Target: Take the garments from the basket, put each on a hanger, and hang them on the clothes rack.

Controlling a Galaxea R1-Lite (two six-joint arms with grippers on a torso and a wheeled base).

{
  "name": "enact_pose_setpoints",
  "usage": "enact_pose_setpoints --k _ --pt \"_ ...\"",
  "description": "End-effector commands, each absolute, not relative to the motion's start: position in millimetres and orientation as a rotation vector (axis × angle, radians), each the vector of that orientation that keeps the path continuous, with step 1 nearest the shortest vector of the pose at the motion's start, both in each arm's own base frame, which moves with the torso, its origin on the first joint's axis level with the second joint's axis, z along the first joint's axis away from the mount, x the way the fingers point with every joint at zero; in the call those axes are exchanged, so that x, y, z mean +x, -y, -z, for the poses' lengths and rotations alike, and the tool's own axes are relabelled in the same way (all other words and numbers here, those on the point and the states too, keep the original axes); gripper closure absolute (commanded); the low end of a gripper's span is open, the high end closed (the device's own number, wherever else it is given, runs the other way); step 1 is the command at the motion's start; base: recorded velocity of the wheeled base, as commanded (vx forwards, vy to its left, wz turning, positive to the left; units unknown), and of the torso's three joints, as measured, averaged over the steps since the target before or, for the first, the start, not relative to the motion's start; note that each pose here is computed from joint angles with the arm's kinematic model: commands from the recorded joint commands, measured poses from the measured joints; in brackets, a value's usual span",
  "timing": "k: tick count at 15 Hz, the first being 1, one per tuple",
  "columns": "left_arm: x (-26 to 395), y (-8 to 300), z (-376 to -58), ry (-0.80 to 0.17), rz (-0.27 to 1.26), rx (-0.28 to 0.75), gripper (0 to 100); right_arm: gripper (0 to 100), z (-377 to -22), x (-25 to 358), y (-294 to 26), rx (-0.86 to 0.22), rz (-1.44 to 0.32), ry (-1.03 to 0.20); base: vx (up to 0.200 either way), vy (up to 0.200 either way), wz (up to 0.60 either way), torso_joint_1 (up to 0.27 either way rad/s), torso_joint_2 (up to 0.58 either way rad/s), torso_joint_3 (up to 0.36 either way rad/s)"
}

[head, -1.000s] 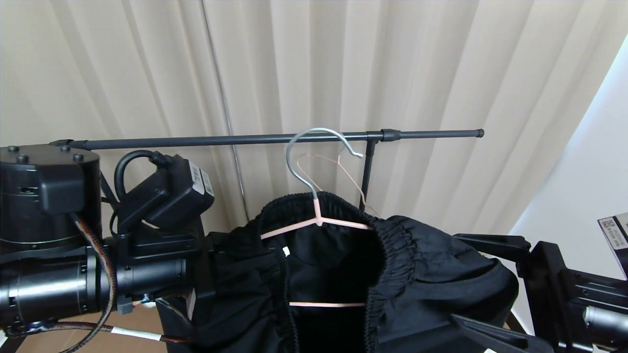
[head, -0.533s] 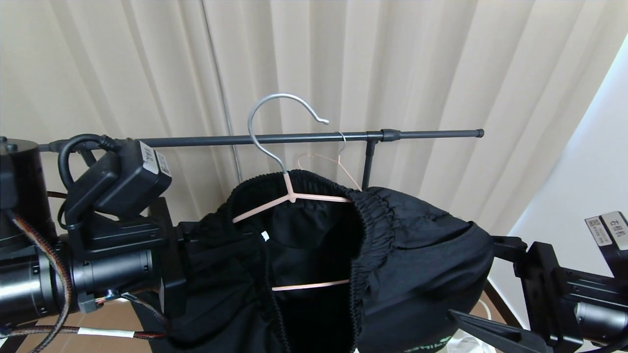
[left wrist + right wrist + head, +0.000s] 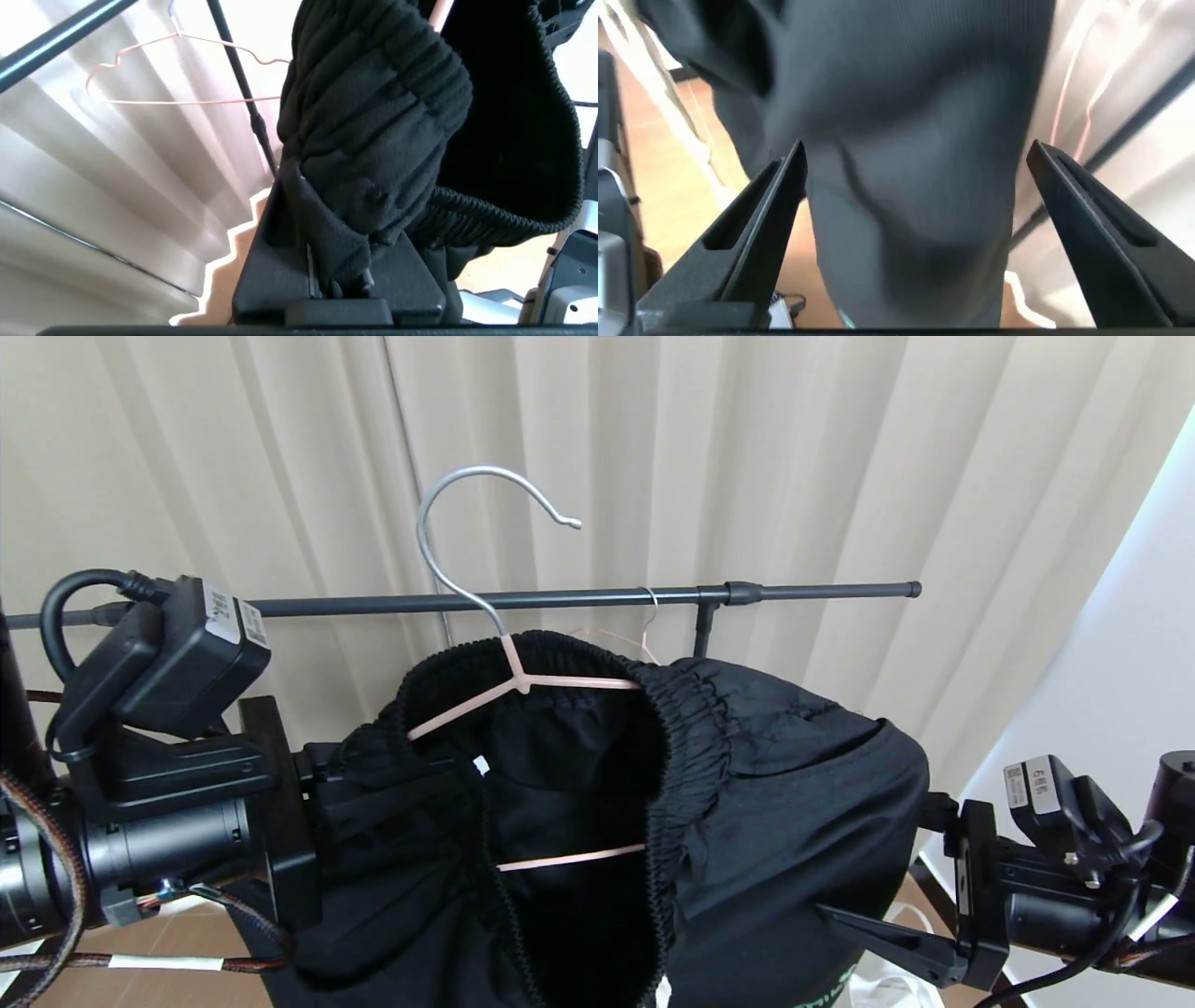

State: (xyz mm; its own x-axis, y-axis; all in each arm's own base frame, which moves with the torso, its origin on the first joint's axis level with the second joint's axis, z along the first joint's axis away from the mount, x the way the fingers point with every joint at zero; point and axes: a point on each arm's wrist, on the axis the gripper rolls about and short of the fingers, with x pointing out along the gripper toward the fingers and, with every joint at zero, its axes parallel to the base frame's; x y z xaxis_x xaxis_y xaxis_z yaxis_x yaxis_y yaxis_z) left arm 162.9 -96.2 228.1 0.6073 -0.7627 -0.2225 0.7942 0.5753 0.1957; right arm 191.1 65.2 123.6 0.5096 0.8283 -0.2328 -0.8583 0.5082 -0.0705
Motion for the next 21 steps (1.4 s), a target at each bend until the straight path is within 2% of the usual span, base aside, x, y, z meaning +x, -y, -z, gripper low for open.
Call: enact_pose_setpoints --k 1,4,5,17,21 --pt "160 94 -231 -0.104 0.909 0.288 100 0 -113 199 -62 -0.180 -1.005 -0.225 0.000 0.000 0.00 0.000 0.00 0.000" --pt "160 92 -231 -0.107 0.901 0.276 100 0 -106 205 -63 -0.197 -1.006 -0.244 0.000 0.000 0.00 0.000 0.00 0.000" --pt "160 92 -231 -0.109 0.901 0.276 100 100 -104 206 -63 -0.216 -1.008 -0.242 0.000 0.000 0.00 0.000 0.00 0.000" --pt "151 83 -238 -0.094 0.866 0.211 100 100 -88 225 -55 -0.196 -0.958 -0.309 0.000 0.000 0.00 0.000 0.00 0.000" --pt "151 81 -241 -0.089 0.857 0.195 100 100 -89 226 -55 -0.205 -0.954 -0.284 0.000 0.000 0.00 0.000 0.00 0.000"
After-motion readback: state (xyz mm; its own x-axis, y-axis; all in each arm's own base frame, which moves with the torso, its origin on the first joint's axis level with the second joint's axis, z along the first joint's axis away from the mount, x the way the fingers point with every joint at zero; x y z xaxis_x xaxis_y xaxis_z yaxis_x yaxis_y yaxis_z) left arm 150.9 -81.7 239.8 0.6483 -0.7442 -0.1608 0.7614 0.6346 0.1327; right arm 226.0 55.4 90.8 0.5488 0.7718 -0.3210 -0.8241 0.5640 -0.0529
